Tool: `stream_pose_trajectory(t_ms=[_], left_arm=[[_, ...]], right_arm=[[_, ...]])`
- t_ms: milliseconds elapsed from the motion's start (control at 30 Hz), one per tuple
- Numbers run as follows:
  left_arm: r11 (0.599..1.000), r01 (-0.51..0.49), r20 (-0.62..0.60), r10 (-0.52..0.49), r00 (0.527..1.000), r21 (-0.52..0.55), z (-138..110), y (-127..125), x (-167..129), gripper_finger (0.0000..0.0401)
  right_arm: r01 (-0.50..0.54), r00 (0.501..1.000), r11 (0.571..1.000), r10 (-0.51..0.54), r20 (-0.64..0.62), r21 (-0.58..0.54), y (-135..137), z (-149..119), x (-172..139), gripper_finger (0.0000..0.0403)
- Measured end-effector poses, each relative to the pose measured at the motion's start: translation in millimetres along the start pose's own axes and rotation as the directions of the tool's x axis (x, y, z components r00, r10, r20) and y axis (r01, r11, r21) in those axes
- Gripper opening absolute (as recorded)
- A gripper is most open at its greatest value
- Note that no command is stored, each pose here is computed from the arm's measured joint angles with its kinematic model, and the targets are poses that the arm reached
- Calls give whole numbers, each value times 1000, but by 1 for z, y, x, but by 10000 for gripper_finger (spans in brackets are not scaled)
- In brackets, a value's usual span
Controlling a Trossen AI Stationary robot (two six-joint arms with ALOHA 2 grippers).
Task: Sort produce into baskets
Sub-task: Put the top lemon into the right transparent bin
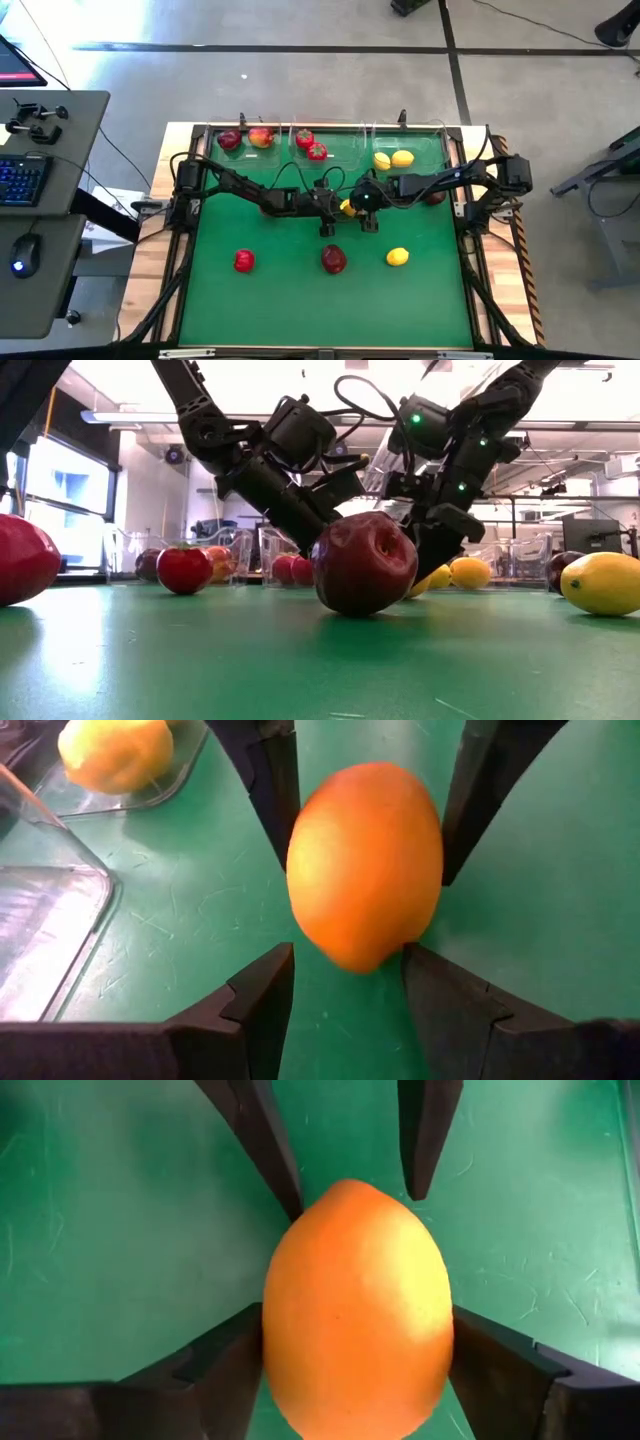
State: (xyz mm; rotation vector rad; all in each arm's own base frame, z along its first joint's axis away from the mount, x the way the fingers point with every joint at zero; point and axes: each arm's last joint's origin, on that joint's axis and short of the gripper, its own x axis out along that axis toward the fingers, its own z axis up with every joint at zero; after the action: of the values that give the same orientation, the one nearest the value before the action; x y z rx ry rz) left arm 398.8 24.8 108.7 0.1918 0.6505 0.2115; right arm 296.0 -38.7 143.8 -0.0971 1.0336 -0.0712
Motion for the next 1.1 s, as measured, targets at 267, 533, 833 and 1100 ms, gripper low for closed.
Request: stream_pose_trajectory(t_ms=[267,533,833,1100], left_arm=[[999,-39,-11,39,999,3,-1,0,0,172],[973,-227,-105,230,968,37,2,8,-15,172],[971,-236,-47,235,971,-30,12,15,-43,173],[975,-206,47,211,976,-83,-6,15,-55,172]], right_arm=[[2,1000,1000,-3,4,22,0,0,0,221],[28,1000,999,-29,3,44,0,1,-3,219],[199,975,975,-207,75,102,-9,6,-59,219],[351,860,813,-476,184,464,-42,4,-124,220]])
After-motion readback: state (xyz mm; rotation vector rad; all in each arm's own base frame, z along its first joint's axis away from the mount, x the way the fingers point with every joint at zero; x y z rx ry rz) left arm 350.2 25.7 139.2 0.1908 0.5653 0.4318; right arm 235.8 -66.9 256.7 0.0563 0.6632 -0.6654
